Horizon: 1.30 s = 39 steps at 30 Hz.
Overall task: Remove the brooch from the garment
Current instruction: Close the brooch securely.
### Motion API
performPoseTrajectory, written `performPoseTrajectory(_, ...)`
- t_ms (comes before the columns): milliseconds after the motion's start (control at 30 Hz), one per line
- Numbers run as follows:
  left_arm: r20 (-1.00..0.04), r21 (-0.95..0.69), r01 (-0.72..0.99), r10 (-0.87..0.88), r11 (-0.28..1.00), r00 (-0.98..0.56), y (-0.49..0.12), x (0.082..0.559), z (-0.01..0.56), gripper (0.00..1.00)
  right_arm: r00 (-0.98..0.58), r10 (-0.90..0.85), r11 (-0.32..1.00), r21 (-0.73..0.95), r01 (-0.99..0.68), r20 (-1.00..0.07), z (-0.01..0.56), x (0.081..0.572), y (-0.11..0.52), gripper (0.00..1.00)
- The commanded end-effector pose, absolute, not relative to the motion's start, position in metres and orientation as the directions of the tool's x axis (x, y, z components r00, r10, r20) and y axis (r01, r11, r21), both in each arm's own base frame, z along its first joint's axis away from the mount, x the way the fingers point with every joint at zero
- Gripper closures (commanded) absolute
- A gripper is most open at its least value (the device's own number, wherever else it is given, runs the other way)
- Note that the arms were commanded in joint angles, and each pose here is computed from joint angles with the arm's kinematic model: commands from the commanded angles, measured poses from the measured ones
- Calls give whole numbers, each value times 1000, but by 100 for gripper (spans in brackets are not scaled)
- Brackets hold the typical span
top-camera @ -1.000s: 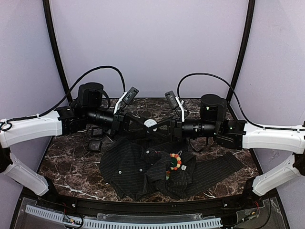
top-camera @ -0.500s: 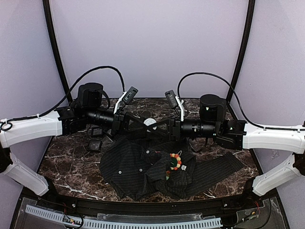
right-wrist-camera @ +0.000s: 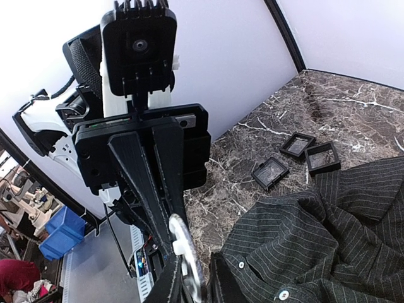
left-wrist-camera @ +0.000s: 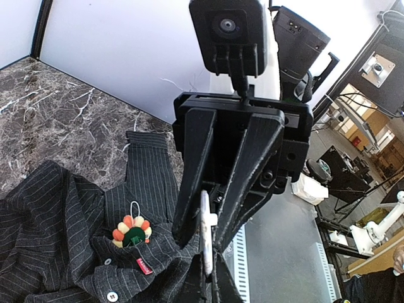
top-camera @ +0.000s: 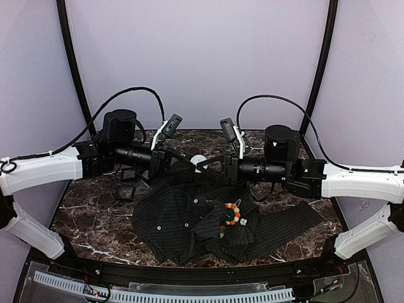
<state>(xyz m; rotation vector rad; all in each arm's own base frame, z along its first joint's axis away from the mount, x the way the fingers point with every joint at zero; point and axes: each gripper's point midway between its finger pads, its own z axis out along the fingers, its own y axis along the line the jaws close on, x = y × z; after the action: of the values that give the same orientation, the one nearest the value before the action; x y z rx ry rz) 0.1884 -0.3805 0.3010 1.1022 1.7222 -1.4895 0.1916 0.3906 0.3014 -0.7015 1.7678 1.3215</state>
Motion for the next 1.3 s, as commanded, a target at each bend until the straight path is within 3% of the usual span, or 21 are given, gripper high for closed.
performPoseTrajectory(0,-863,-478,877,214,-53,-457,-379,172,305,99,-539,98,415,527,-742,-836,294,217,380,86)
performPoseTrajectory(933,-867,-471,880,208,-52,-452,-378,171,308,99,-627,123,468,602,-647,-769,271,237,370,88)
performPoseTrajectory(1100,-857,-475,880,211,25,-469,-379,183,300,99,-592,95,375,580,-723,-800,285,222,375,78)
performPoseTrajectory(1267,-846,-474,874,219,107,-486,-379,196,288,99,-530,84,247,533,-809,-844,312,199,375,55)
